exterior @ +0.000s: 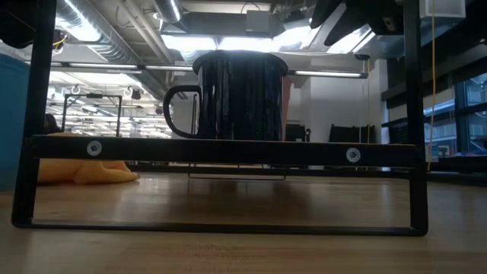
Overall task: Stack small to large cups/mugs on shelf
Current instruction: Put the blue mug on the shelf
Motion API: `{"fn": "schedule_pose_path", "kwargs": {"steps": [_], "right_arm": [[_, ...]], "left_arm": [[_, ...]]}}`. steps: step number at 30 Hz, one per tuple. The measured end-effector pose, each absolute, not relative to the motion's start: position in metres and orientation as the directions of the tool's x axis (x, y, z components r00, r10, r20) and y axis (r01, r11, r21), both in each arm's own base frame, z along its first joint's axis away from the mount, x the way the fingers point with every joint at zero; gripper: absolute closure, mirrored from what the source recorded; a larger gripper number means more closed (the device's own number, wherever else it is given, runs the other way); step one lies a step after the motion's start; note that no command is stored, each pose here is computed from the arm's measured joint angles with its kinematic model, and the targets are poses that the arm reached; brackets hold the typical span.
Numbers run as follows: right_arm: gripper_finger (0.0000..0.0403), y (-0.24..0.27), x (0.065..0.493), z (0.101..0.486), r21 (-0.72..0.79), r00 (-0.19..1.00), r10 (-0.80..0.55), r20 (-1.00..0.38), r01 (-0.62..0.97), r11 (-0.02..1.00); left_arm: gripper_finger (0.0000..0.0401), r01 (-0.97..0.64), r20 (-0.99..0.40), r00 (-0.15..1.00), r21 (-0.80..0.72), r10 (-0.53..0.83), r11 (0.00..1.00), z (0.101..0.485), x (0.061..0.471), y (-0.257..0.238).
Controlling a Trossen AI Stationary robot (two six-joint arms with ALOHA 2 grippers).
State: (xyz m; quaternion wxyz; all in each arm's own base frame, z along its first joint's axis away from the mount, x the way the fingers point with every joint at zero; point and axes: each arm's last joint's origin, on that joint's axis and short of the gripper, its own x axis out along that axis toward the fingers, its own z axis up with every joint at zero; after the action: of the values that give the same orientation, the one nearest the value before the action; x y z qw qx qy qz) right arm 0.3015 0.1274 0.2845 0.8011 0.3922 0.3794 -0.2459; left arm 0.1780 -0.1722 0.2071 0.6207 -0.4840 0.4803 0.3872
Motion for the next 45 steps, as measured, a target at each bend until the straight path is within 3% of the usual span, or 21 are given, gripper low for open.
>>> {"fn": "schedule_pose_path", "kwargs": {"steps": [14,33,45], "right_arm": [[0.0276,0.127,0.301,0.284,0.444,0.588,-0.094,-0.804,0.697,0.562],[0.0276,0.127,0.301,0.284,0.429,0.588,-0.095,-0.803,0.682,0.592],[0.0276,0.126,0.299,0.283,0.390,0.565,-0.107,-0.818,0.681,0.620]], "left_arm": [[0.0399,-0.918,-0.945,0.324,-0.305,0.038,0.253,0.242,0.176,-0.157],[0.0400,-0.809,-0.870,0.494,-0.457,0.007,0.369,0.321,0.222,-0.122],[0.0401,-0.748,-0.840,0.536,-0.517,-0.081,0.416,0.315,0.252,-0.121]]}}
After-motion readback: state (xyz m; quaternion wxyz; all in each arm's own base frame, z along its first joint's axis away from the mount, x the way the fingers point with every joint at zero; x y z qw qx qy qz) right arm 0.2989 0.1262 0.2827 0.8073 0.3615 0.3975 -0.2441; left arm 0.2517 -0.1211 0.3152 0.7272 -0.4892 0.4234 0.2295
